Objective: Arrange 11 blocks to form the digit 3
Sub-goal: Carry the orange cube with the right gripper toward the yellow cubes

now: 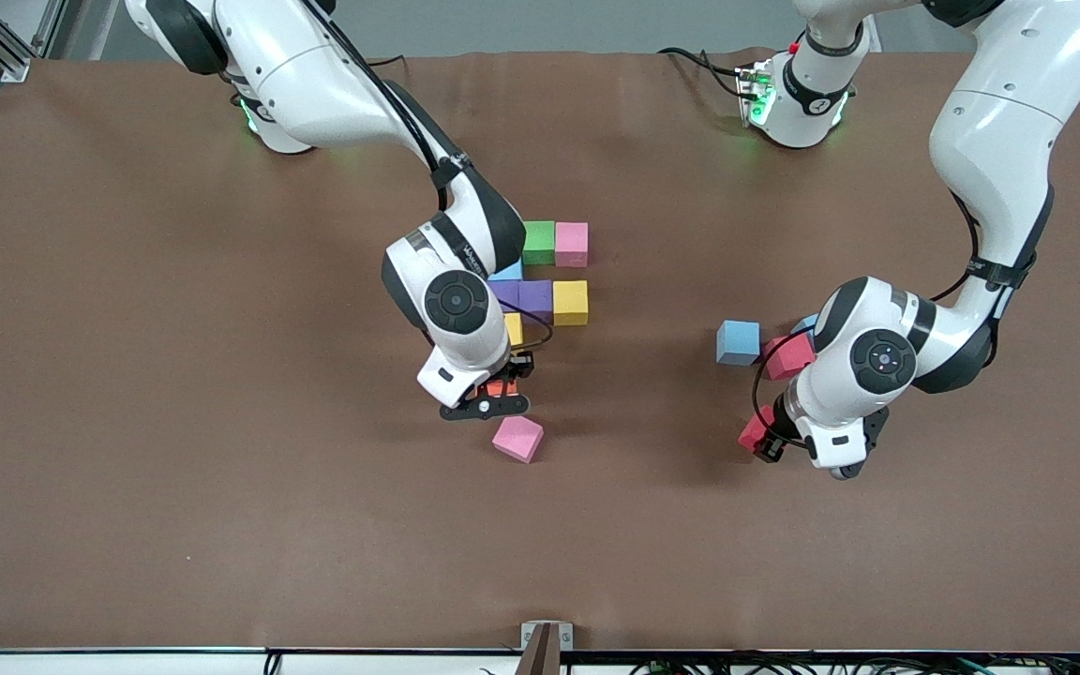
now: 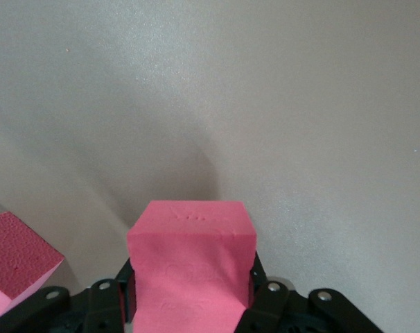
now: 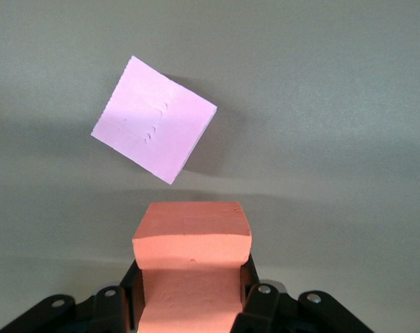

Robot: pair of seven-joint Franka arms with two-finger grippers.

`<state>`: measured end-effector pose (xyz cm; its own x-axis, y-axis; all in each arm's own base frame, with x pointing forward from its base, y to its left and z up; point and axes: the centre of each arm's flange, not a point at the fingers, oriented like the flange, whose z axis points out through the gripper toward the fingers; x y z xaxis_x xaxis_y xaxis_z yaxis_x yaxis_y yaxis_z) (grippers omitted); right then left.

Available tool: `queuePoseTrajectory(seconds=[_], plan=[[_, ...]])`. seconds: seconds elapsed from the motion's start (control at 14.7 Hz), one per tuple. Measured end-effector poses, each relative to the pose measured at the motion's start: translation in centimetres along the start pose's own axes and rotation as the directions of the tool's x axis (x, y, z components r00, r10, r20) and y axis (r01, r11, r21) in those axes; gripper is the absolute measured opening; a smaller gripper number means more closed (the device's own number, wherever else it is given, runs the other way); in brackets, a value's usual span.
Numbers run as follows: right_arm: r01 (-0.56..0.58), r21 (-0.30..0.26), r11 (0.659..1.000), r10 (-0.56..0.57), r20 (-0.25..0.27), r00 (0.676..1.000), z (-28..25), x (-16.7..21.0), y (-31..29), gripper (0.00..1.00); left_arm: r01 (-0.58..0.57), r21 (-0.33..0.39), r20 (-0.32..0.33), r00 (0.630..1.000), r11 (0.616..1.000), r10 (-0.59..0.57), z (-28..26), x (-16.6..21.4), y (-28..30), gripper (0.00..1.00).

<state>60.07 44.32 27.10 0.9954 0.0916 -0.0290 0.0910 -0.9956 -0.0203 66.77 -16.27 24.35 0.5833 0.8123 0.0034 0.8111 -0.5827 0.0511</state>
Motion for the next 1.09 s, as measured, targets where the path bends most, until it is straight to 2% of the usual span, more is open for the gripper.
queuePoseTrajectory(seconds=[1.09], plan=[[-0.057,-0.028,0.998,0.059,0.038,0.998,3.1,-1.6,-1.1,0.56,0.0,-0.002,-0.001,1.0,1.0,0.0,-0.1,0.0,0.1,0.6]])
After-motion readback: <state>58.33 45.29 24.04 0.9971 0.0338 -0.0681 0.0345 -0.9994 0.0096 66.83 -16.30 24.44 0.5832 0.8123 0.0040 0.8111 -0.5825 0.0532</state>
